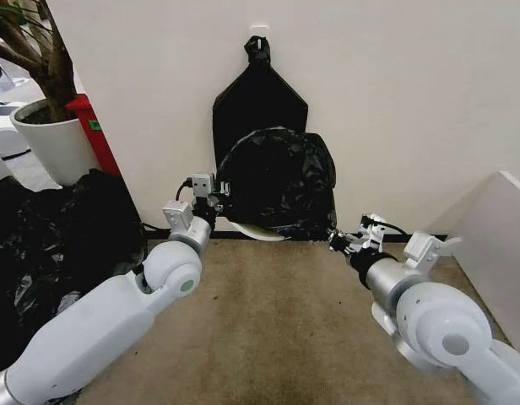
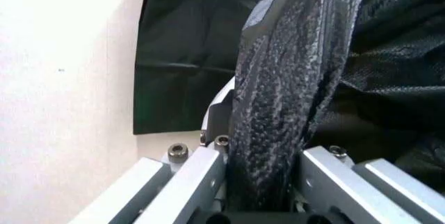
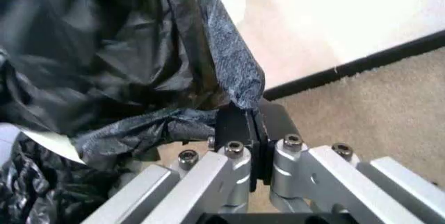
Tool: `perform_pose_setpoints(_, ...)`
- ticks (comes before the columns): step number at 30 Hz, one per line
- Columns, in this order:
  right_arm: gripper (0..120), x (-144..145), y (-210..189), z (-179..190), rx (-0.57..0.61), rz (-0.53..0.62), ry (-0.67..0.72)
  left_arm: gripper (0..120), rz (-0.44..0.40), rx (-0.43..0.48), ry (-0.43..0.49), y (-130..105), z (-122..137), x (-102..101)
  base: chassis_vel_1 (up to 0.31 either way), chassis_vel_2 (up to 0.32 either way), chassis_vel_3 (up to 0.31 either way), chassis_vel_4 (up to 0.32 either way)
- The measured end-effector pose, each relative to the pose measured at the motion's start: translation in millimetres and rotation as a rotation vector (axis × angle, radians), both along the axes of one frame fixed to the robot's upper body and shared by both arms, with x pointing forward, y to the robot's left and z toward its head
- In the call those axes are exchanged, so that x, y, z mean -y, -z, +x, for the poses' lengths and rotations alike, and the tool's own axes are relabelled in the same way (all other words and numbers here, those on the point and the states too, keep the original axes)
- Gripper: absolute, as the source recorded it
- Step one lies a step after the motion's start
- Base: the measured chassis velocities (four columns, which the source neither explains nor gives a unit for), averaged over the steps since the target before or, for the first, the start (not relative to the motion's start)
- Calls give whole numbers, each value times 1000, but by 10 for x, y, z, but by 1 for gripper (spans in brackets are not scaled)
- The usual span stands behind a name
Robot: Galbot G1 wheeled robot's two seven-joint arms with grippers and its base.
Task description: Place the garbage bag over the trash bin.
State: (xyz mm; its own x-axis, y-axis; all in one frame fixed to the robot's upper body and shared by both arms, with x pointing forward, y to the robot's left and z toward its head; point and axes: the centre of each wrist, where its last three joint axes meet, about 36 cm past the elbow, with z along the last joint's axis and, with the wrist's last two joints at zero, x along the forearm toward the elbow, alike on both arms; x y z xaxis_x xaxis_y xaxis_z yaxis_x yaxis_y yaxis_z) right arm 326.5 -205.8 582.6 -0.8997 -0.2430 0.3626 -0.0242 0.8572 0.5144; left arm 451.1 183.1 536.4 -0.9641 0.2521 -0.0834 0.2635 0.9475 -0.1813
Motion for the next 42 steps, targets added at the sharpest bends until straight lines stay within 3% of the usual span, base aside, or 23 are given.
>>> perform_pose_setpoints(10, 0, -31, 251, -76, -41, 54, -68, 0, -82, -50, 12, -139, -67, -30, 0, 0, 0, 0)
perform_pose_setpoints(18, 0, -42, 709, 17, 32, 56, -173, 0, -179, -146, 55, -260, -186, -66, 0, 0, 0, 0)
perform_pose_setpoints(22, 0, -65, 800, 76, 61, 37, -170, 0, -204, -178, 67, -296, -214, -59, 0, 0, 0, 0)
perform_pose_setpoints(27, 0, -24, 1050, 234, 126, -64, -104, 0, -241, -247, 93, -337, -313, -30, 0, 0, 0, 0)
perform_pose_setpoints(41, 0, 133, 1207, 322, 132, -151, -44, 0, -274, -314, 85, -352, -344, -4, 0, 0, 0, 0)
perform_pose_setpoints(42, 5, 138, 1187, 301, 137, -155, -50, 0, -272, -316, 76, -335, -321, -23, 0, 0, 0, 0)
